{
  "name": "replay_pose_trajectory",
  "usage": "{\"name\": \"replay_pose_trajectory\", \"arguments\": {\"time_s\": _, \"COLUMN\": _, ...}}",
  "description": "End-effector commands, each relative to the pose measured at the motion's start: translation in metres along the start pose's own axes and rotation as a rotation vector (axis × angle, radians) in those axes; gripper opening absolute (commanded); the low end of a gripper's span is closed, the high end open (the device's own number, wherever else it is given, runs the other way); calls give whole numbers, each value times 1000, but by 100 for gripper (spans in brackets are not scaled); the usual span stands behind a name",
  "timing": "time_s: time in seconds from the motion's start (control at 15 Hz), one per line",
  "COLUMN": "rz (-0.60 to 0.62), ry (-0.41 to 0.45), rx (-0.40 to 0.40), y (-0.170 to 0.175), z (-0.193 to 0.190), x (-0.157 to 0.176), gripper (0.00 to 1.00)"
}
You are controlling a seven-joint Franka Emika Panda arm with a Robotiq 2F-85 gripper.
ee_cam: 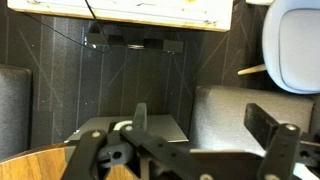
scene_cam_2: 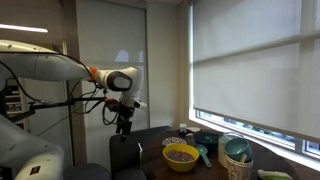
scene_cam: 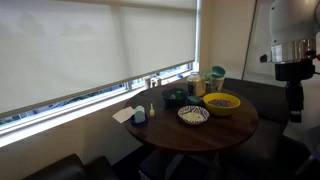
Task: Put the white plate in the yellow bowl
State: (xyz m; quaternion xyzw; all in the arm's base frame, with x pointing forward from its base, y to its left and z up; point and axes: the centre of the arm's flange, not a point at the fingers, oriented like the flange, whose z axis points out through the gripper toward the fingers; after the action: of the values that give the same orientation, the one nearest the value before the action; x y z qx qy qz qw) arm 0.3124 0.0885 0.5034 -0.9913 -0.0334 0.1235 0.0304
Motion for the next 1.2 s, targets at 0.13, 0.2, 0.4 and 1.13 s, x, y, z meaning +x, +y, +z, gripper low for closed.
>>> {"name": "replay_pose_trajectory", "arguments": {"time_s": 0.13, "rz": 0, "ry": 0, "rx": 0, "y": 0, "z": 0, "x": 0, "gripper": 100}}
{"name": "replay_pose_trajectory", "arguments": {"time_s": 0.2, "rz": 0, "ry": 0, "rx": 0, "y": 0, "z": 0, "x": 0, "gripper": 100}}
{"name": "replay_pose_trajectory", "arguments": {"time_s": 0.4, "rz": 136, "ry": 110, "rx": 57, "y": 16, "z": -14, "x": 32, "gripper": 100}}
{"name": "replay_pose_trajectory", "arguments": {"time_s": 1.13, "rz": 670, "ry": 242, "rx": 240, "y": 25, "z": -22, "x": 157, "gripper": 100}}
